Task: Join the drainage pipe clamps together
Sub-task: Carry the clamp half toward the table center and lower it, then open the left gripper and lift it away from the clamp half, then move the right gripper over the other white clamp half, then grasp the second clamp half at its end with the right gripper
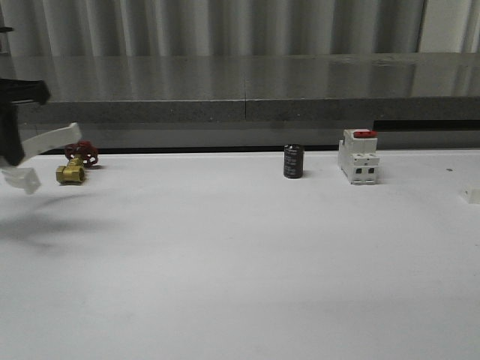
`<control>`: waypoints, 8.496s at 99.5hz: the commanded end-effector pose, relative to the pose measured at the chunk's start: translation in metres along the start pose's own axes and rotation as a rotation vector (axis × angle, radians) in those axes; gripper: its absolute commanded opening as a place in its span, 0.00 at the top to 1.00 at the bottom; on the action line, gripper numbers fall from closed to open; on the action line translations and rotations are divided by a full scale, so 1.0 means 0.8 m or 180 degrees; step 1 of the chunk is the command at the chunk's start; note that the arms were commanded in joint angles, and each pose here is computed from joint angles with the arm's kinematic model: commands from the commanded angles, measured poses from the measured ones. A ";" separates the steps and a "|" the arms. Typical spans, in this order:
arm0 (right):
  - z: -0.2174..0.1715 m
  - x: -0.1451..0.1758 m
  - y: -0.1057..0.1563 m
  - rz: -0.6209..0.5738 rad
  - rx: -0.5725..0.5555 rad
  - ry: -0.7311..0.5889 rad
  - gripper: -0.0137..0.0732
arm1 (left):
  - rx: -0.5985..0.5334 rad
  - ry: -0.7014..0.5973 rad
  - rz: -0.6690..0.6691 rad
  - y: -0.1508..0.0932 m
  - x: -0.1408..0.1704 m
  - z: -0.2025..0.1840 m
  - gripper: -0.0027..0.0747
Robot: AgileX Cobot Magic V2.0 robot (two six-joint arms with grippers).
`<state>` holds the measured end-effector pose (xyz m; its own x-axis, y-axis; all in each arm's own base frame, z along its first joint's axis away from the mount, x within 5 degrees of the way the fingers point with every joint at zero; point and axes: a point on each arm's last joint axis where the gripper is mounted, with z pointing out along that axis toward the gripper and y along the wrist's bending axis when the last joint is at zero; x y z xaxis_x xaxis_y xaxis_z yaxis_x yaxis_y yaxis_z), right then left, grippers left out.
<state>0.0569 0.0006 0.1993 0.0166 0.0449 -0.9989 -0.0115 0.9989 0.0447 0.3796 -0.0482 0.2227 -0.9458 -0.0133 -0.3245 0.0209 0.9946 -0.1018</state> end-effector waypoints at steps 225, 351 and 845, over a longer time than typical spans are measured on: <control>-0.003 -0.019 0.001 -0.0004 -0.0008 -0.0380 0.92 | 0.0285 -0.1290 0.0279 -0.127 -0.009 -0.075 0.34; -0.003 -0.019 0.001 -0.0004 -0.0008 -0.0380 0.92 | 0.0075 -0.2687 -0.0068 0.033 0.306 -0.197 0.64; 0.411 -0.039 0.044 -0.0032 -0.0267 0.3677 0.80 | 0.0022 -0.2658 -0.0045 0.035 0.309 -0.195 0.99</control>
<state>0.3842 0.0079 0.1979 -0.9491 -0.0315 -0.3135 -0.0511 0.9972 0.0544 0.0927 -0.0063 0.2729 -0.4674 -0.0917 -0.8793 -0.0036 0.9948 -0.1018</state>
